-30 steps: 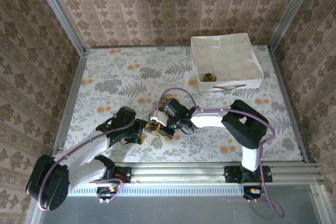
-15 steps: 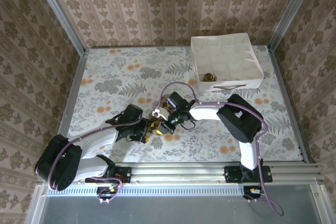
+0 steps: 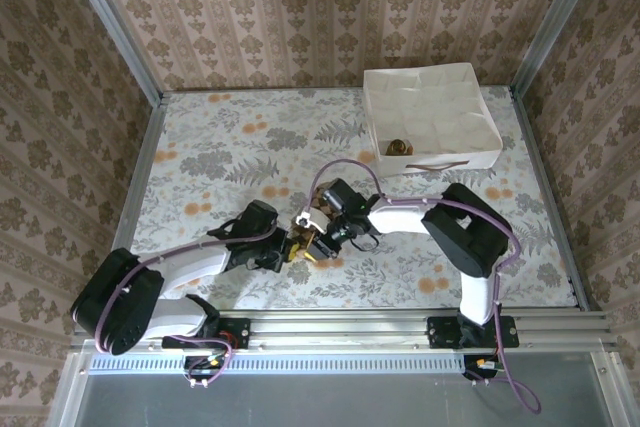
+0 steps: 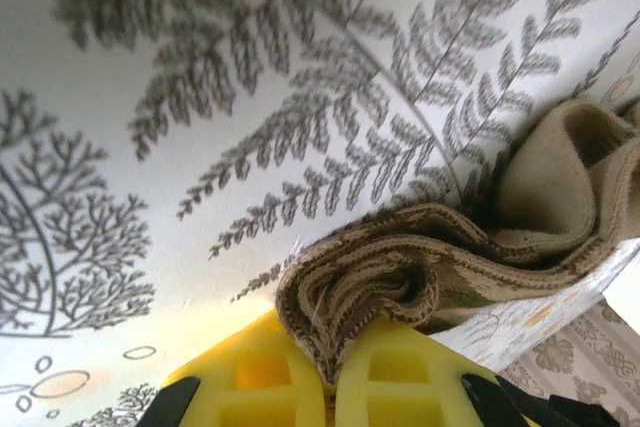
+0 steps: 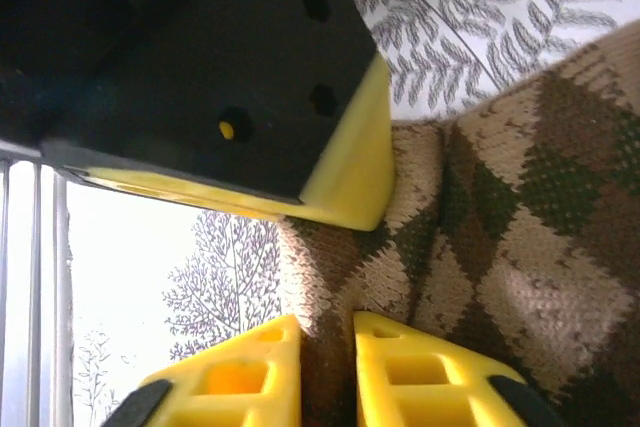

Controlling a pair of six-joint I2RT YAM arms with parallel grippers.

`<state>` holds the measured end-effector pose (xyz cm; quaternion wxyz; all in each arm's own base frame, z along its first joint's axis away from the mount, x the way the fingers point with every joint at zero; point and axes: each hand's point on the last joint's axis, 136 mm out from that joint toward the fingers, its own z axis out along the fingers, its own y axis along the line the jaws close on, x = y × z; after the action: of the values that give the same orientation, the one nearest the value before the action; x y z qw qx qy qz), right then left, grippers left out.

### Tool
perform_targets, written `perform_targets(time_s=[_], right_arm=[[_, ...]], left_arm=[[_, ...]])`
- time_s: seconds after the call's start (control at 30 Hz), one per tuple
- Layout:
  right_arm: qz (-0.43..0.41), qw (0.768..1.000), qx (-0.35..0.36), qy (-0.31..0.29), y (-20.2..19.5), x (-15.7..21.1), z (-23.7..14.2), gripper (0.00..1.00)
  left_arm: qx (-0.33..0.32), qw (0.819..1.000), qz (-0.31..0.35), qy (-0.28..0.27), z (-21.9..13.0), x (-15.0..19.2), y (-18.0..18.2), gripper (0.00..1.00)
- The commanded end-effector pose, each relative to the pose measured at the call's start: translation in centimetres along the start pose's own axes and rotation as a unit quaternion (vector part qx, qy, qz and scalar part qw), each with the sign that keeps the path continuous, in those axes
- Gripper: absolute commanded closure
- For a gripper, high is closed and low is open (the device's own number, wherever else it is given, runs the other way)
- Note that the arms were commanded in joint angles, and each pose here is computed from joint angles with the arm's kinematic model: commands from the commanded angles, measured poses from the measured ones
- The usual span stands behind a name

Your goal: Roll the socks

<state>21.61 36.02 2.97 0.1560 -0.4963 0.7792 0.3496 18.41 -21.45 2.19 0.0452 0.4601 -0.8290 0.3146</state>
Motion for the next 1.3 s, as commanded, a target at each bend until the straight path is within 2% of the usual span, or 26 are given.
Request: perform_targets(time_s=[0.0, 0.07, 0.13, 0.33, 0.47, 0.63, 0.83, 1.03, 1.13, 1.27], right_arm=[[-0.063, 0.993, 0.099, 0.008, -0.3, 2.0, -1.4, 0.73], [-0.132, 0.977, 0.165, -0.025, -0.1, 0.9, -2.8, 0.64], [-0.185, 0.958, 0.216, -0.029, 0.2, 0.3, -3.6, 0.6], [-0.29, 0.909, 0.299, 0.0, 2.0, -0.3, -2.9, 0.58], [-0.333, 0.885, 0.324, 0.013, 3.0, -0.8, -1.6, 0.58], [-0.366, 0.874, 0.318, 0.03, 4.0, -1.0, 0.0, 0.58], [-0.364, 0.866, 0.34, 0.048, 2.8, -0.9, 0.9, 0.59], [-0.358, 0.871, 0.334, 0.035, 3.3, -2.1, 1.3, 0.59], [-0.347, 0.878, 0.327, 0.042, 3.1, -1.5, 1.8, 0.68], [-0.315, 0.892, 0.321, 0.051, 2.5, -0.3, 1.9, 0.95]], left_arm=[[-0.131, 0.989, -0.067, -0.035, -0.3, -1.6, 7.8, 1.0], [-0.146, 0.986, -0.069, -0.042, -1.1, -1.5, 8.3, 1.0], [-0.16, 0.984, -0.069, -0.046, -1.8, -1.5, 8.5, 1.0], [-0.169, 0.982, -0.072, -0.043, -2.3, -1.3, 8.3, 1.0], [-0.171, 0.982, -0.072, -0.038, -2.2, -1.3, 7.9, 1.0], [-0.176, 0.981, -0.072, -0.035, -1.9, -1.4, 7.6, 1.0], [-0.175, 0.982, -0.065, -0.031, -1.8, -1.3, 7.1, 1.0], [-0.17, 0.983, -0.064, -0.028, -1.7, -1.3, 6.9, 1.0], [-0.168, 0.983, -0.064, -0.027, -1.7, -1.3, 6.9, 1.0], [-0.161, 0.985, -0.064, -0.027, -2.0, -1.4, 6.7, 1.0]])
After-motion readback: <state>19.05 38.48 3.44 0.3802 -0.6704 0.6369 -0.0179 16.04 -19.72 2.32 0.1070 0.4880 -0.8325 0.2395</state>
